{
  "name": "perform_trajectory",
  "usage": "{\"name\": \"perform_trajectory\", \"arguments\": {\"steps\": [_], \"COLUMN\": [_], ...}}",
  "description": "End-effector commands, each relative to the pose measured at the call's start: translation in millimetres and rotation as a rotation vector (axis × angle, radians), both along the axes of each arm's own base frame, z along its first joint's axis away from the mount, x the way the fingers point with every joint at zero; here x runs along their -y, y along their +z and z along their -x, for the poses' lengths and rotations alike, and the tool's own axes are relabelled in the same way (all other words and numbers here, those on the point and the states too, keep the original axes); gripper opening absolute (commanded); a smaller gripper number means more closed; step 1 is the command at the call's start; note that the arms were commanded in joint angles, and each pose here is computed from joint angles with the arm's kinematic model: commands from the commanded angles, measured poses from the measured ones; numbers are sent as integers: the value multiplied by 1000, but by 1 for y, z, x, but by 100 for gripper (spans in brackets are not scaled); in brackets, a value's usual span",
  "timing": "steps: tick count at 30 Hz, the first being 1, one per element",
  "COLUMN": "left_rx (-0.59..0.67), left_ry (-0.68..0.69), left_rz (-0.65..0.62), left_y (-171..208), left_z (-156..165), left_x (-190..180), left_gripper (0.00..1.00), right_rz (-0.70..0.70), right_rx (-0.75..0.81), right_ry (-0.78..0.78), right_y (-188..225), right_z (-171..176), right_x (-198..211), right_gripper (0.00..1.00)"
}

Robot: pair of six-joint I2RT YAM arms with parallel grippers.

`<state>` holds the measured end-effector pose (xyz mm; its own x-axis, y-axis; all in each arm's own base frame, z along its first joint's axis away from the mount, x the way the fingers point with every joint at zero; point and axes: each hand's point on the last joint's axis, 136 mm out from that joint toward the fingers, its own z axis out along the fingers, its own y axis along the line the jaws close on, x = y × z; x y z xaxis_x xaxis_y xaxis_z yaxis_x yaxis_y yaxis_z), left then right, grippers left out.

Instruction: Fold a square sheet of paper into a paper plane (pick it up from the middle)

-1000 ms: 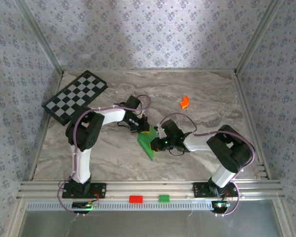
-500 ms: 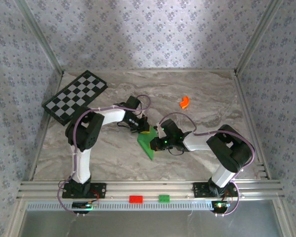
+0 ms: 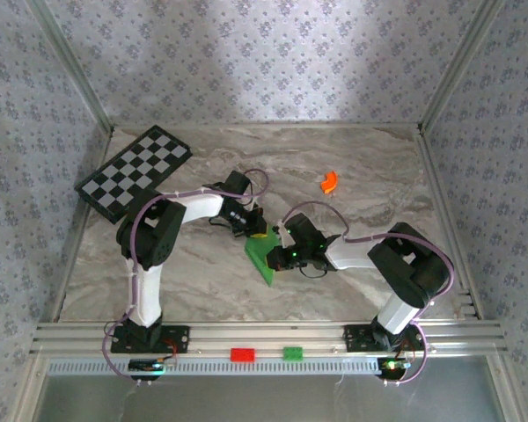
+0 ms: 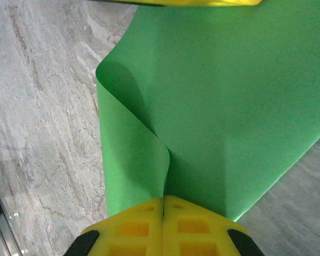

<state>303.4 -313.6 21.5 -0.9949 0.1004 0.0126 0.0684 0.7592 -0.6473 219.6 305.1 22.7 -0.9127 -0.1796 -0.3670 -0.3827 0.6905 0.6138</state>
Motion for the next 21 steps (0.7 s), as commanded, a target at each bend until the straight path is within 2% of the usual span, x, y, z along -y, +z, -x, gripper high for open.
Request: {"name": "perform_trajectory", "arguments": {"steps": [1, 21], "left_rx": [-16, -14], "left_ry": [-2, -5], "left_rz": [-19, -14], "left_y": [0, 1], "left_z": [9, 10], "left_x": [-3, 0], "left_gripper": [5, 5], "right_rz": [38, 47], "right_rx": [20, 38], "right_ry": [-3, -22], "right_y": [-1, 2], "right_z": [-4, -6], "right_x": [3, 8], "right_gripper": [0, 0]}}
